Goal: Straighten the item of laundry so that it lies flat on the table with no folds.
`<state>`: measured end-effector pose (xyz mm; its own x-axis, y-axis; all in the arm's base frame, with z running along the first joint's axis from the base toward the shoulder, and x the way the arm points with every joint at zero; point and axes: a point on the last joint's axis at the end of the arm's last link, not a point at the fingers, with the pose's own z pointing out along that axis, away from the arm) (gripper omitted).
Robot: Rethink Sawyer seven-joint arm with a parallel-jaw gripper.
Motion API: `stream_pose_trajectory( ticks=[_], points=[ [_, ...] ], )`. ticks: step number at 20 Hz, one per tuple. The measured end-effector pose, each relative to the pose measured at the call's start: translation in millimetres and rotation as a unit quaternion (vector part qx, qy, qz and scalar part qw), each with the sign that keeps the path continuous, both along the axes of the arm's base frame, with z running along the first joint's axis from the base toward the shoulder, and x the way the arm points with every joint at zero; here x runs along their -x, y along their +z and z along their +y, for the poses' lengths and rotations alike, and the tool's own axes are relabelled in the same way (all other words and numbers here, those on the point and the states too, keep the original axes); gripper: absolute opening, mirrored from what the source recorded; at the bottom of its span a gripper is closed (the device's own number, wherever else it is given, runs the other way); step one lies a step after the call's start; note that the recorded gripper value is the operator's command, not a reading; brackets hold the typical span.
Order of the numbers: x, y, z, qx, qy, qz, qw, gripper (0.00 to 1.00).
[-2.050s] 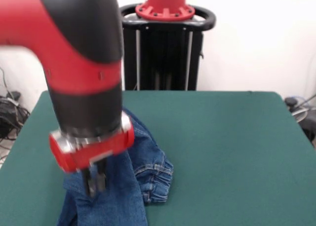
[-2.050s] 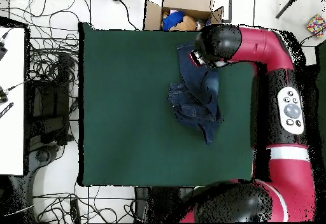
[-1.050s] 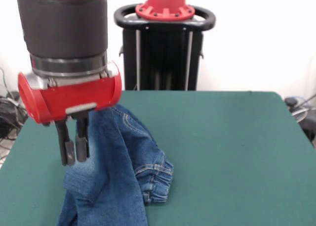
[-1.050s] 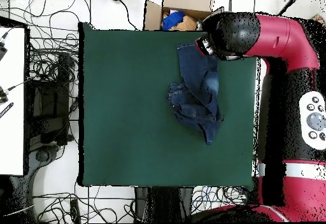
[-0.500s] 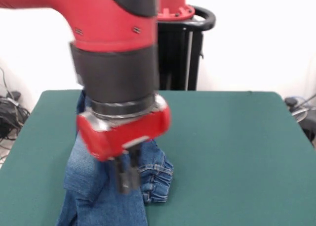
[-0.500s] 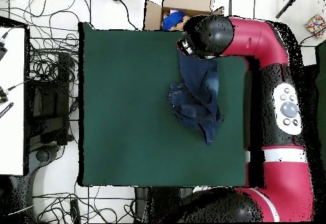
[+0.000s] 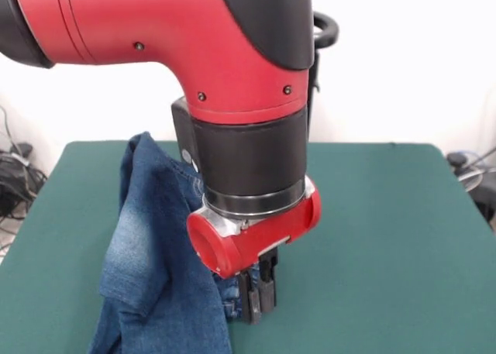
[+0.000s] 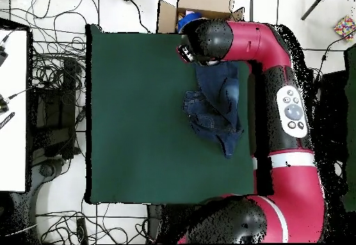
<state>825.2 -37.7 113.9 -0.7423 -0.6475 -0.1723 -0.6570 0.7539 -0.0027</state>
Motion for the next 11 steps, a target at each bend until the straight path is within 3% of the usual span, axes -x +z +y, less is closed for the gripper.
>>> stream_pose_trajectory(
  ticks=[11],
  points=[
    [1.9,-8.3,1.4,-0.004,0.000,0.005,1.0000,0.00]
  ],
)
